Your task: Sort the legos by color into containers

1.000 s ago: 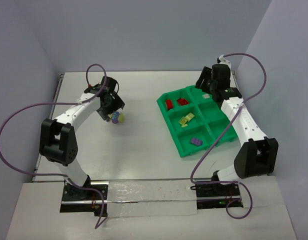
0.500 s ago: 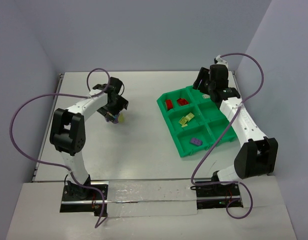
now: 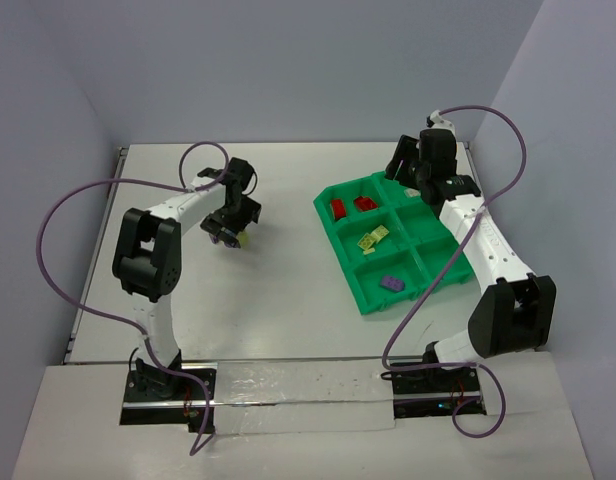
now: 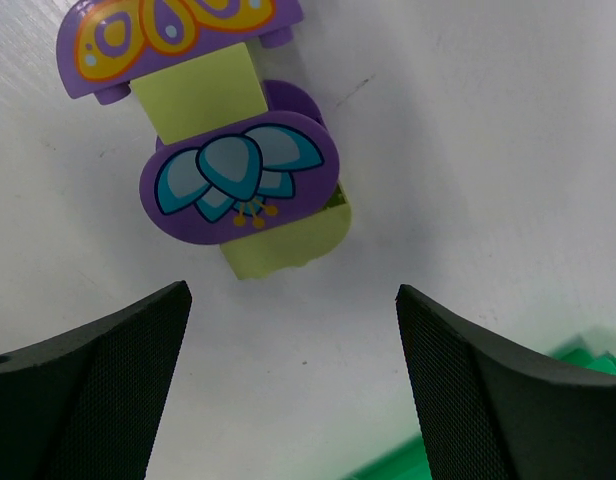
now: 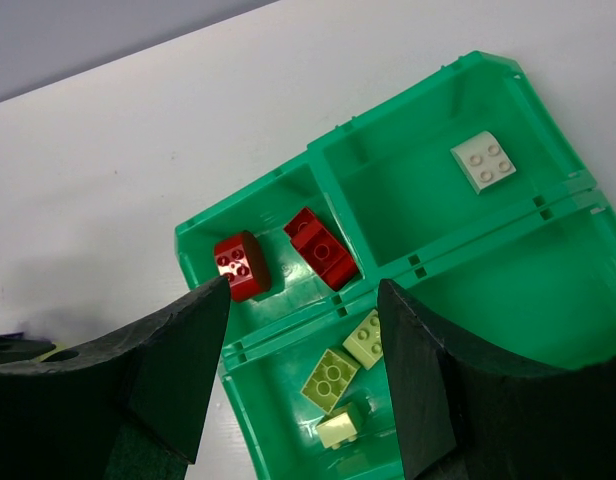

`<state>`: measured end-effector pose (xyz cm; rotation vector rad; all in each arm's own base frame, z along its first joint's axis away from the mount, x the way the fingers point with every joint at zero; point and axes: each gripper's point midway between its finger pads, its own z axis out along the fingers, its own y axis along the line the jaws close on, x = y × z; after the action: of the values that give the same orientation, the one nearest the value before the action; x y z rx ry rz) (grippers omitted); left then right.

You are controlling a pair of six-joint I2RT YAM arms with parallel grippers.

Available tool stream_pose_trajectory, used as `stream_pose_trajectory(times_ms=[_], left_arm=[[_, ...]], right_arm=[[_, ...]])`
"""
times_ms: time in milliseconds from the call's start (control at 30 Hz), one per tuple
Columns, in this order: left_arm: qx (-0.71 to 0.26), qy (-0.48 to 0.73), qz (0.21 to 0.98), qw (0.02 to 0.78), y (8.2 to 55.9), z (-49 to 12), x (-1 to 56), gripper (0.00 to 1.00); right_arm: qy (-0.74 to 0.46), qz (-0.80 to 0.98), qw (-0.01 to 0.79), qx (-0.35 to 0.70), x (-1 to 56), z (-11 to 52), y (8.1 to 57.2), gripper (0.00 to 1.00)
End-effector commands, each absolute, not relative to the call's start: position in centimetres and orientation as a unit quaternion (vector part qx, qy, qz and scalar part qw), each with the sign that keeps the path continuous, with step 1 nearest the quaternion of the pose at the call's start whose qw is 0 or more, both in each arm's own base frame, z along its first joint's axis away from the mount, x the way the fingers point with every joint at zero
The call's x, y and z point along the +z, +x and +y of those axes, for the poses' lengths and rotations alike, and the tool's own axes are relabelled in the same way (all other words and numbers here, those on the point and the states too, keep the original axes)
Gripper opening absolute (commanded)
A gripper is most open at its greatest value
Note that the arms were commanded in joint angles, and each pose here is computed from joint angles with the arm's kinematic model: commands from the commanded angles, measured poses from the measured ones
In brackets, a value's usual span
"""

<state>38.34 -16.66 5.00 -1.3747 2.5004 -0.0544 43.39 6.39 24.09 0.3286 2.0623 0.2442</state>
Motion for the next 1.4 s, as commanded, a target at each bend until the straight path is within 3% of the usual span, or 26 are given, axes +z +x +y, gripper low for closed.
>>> stream_pose_trajectory(times_ms=[0,367,533,733,833,967,1367], left_arm=[[-0.031,-0.484,0.861,0.152,39.7,-17.3,5.2,0.90],[-0.032,-0.456,0.875,0.158,39.0,-17.1,4.6,0.88],[-0.061,-0.378,0.897,0.220,38.9,-17.1,9.3,0.90],[-0.025,-0.328,0.897,0.294,37.7,-12.7,13.8,0.93],[0.015,-0.374,0.887,0.270,37.4,-7.8,12.8,0.94],[0.006,-0.411,0.886,0.215,37.8,-5.6,10.1,0.93],[-0.076,-0.472,0.870,0.121,40.1,-9.1,6.5,0.94]], right_arm=[[0.126,0.837,0.522,0.107,26.5,6.5,43.2,0.68],[0.122,0.839,0.516,0.120,25.7,7.3,42.7,0.68],[0.119,0.838,0.518,0.122,26.0,7.6,42.6,0.68],[0.109,0.836,0.522,0.128,26.7,8.4,42.4,0.68],[0.102,0.838,0.520,0.128,26.6,8.9,42.2,0.68],[0.095,0.840,0.518,0.132,26.5,9.5,42.0,0.68],[0.088,0.842,0.515,0.132,26.5,10.1,41.6,0.68]])
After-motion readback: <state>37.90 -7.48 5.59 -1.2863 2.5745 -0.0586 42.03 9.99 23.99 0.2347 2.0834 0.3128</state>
